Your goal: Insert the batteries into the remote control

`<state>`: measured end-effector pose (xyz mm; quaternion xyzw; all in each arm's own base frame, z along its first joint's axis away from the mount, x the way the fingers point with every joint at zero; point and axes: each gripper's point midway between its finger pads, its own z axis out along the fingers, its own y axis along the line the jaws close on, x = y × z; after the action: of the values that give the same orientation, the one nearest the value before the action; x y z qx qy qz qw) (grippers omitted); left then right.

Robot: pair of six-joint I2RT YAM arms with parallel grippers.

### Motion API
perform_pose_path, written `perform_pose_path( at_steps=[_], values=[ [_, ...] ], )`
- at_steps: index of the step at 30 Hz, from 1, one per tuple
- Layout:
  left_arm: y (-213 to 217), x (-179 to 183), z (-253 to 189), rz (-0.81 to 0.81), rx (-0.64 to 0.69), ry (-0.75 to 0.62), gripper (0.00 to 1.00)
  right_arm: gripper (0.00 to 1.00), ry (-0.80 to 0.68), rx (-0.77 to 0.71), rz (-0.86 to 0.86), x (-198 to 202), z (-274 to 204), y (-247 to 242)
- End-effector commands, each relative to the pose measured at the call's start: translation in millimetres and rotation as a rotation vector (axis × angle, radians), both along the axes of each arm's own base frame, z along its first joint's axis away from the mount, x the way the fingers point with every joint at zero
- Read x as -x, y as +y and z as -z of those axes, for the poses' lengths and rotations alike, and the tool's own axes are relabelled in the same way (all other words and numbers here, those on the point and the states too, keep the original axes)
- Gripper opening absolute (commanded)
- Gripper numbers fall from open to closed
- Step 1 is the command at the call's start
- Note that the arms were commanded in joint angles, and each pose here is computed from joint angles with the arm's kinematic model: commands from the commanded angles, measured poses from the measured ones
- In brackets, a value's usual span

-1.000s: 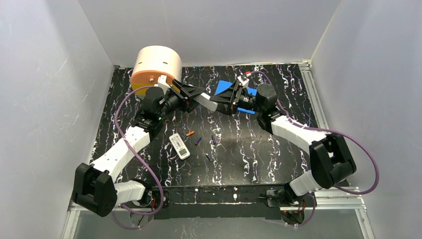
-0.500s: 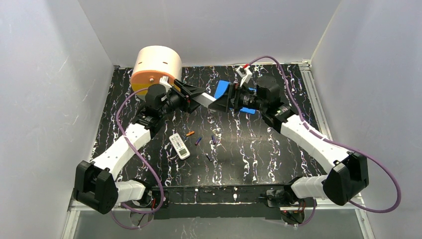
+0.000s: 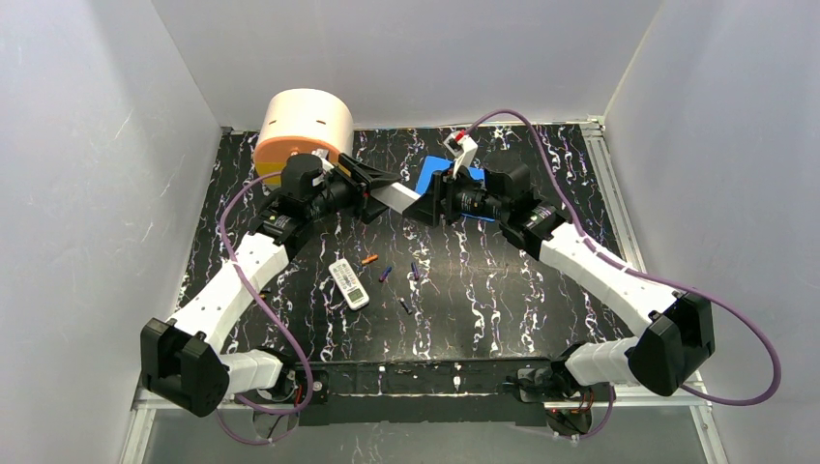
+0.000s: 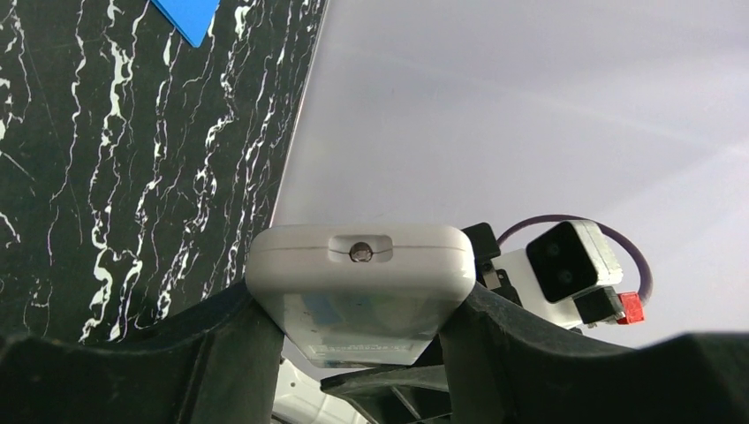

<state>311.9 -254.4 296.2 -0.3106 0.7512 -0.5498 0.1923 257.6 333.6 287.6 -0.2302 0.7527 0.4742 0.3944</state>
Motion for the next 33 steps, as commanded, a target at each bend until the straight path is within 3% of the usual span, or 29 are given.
perform_pose_path(
  at_steps=[1,4,7,9,12,13,14,19,24,28,33],
  values=[
    [-2,16,-10,0.042,0.030,0.016,0.12,0.60,-0.084,-0.087,0.038,-10,-38,7],
    [-2,17,-9,0.044,0.037,0.026,0.12,0.53,-0.084,-0.092,0.046,-10,-39,8],
    [-3,16,-12,0.045,0.049,0.026,0.14,0.35,-0.082,-0.102,0.051,-10,-43,9],
    [-3,16,-13,0.046,0.049,0.027,0.24,0.25,-0.070,-0.115,0.054,-10,-46,10],
    [-3,16,-23,0.054,0.041,-0.035,0.72,0.21,-0.030,-0.157,0.076,-11,-51,11],
    [-1,15,-29,0.050,0.038,-0.078,0.92,0.20,-0.004,-0.186,0.085,-11,-54,12],
    [1,14,-34,0.043,0.030,-0.133,0.98,0.20,0.037,-0.225,0.095,-11,-58,14],
    [21,14,-53,-0.027,-0.079,-0.376,0.98,0.21,0.150,-0.437,0.108,-14,-95,17],
    [18,21,-81,0.029,-0.108,-0.553,0.95,0.21,0.305,-0.617,0.095,-13,-117,15],
    [11,25,-105,0.071,-0.062,-0.623,0.80,0.21,0.397,-0.770,0.054,-7,-132,10],
    [14,29,-134,0.039,0.013,-0.693,0.62,0.21,0.433,-0.823,0.033,-4,-140,8]
  ],
)
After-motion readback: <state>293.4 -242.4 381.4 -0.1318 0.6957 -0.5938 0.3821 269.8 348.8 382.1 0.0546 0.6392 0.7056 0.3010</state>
